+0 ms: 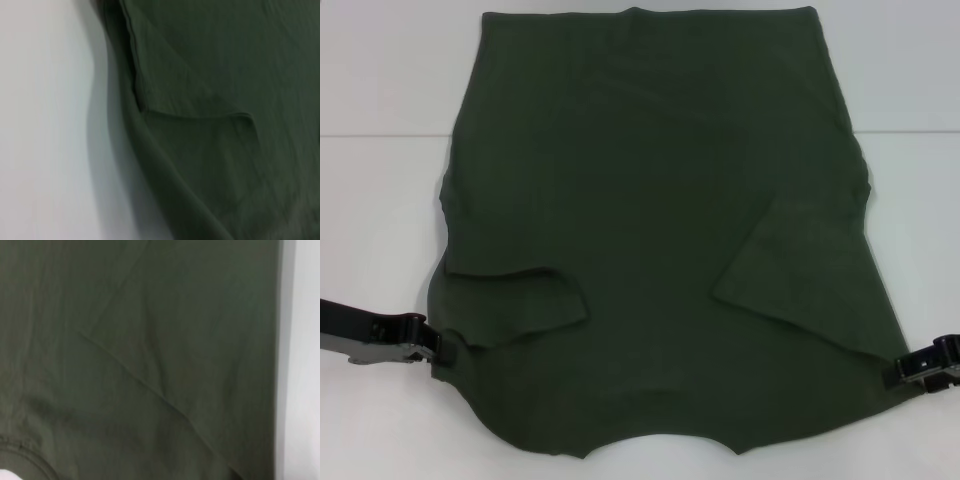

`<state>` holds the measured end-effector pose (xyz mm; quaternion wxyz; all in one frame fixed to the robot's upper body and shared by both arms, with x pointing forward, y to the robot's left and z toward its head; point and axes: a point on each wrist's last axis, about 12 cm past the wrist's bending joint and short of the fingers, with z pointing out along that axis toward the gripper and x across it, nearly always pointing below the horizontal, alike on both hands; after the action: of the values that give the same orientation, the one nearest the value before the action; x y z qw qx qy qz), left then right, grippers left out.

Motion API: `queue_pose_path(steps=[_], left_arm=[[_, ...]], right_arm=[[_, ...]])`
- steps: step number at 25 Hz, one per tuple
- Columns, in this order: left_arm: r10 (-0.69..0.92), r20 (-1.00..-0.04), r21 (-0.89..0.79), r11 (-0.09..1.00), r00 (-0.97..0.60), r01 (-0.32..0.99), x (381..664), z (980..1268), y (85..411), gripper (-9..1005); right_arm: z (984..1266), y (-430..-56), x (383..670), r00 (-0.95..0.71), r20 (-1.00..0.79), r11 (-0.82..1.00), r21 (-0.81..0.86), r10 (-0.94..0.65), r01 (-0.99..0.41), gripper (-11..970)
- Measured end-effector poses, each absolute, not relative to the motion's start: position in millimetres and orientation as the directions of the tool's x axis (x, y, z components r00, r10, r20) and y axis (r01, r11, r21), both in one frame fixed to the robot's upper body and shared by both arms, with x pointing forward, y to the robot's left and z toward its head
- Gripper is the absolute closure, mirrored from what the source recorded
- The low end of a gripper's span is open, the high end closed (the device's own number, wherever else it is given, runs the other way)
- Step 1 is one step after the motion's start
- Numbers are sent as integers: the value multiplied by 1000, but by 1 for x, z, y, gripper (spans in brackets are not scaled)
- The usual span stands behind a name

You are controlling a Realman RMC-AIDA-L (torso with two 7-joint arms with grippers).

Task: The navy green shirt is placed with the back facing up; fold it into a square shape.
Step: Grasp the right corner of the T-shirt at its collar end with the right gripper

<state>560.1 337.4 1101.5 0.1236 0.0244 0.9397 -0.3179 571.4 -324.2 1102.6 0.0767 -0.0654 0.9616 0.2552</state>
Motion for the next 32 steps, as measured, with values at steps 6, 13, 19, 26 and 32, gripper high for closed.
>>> queue_pose_path(steps=[6,13,19,26,32], left_arm=[[-33,-248,-592,796,-968,124,560,1101,337,969],[-33,-248,-592,796,-968,125,560,1102,337,969],[-33,-248,-592,796,-968,125,560,1102,337,970],[-33,-248,-592,796,-968,125,560,1102,337,970],[-35,-252,-596,793,-967,126,561,1102,337,970]], right_arm=[[1104,-322,573,-978,-185,857,485,-93,-173,271],[1104,-318,574,-977,-186,854,487,-104,-183,278],[1104,-315,575,-976,-189,852,488,-110,-190,284],[1105,-303,578,-971,-197,837,500,-139,-221,290],[1106,-292,582,-966,-204,826,508,-159,-244,296]])
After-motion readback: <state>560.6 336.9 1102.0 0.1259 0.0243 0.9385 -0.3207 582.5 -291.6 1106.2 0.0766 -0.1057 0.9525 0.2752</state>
